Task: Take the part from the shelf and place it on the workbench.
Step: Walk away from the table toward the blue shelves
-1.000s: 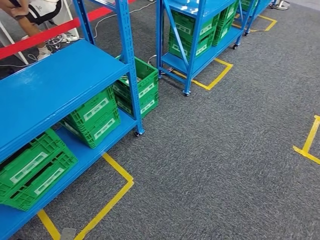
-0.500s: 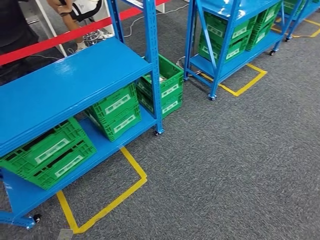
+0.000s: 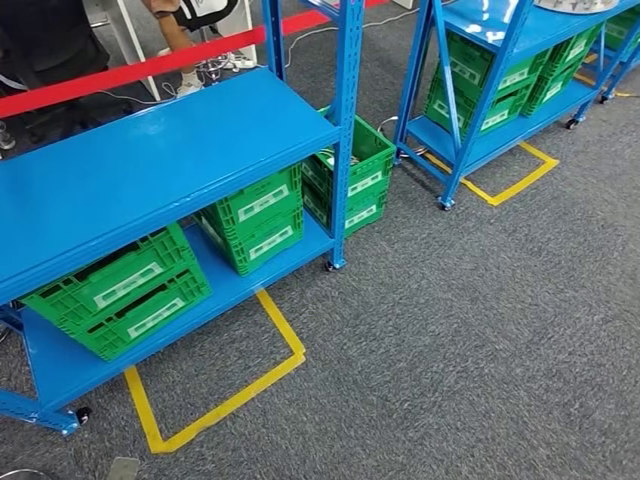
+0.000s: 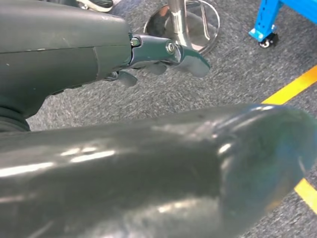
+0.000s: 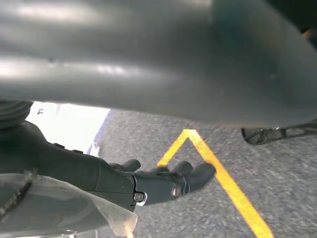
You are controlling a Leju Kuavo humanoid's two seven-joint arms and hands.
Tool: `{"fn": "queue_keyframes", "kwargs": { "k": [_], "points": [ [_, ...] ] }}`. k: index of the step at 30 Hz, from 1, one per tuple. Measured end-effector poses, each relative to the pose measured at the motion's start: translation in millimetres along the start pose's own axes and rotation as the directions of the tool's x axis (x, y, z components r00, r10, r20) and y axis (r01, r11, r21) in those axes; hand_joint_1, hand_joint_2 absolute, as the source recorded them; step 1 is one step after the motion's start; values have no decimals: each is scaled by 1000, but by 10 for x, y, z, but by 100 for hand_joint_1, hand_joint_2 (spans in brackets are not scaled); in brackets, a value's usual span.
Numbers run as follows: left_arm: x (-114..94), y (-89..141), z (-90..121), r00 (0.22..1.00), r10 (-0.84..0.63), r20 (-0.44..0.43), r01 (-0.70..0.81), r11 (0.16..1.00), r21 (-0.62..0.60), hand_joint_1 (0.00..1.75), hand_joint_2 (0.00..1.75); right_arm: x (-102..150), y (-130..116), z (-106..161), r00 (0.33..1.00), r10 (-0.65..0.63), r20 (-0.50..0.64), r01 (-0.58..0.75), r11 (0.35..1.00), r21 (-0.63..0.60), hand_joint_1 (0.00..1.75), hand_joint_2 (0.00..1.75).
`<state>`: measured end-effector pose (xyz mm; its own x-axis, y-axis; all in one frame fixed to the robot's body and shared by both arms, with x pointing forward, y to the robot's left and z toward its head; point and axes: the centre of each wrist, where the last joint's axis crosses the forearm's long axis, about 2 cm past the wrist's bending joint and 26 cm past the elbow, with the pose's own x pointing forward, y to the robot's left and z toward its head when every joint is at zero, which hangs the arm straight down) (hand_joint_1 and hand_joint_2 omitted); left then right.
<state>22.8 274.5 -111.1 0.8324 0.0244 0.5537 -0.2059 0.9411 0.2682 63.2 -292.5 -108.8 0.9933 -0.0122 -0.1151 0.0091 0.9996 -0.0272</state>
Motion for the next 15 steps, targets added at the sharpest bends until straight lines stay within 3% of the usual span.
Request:
{"fn": "queue_keyframes", "kwargs": {
  "k": [15],
  "points": [
    [14,2,-9,1000,3,3,-3,1000,3,0,0,-8,40,-1,1000,2,-9,-2,1000,3,0,0]
  ]
}}
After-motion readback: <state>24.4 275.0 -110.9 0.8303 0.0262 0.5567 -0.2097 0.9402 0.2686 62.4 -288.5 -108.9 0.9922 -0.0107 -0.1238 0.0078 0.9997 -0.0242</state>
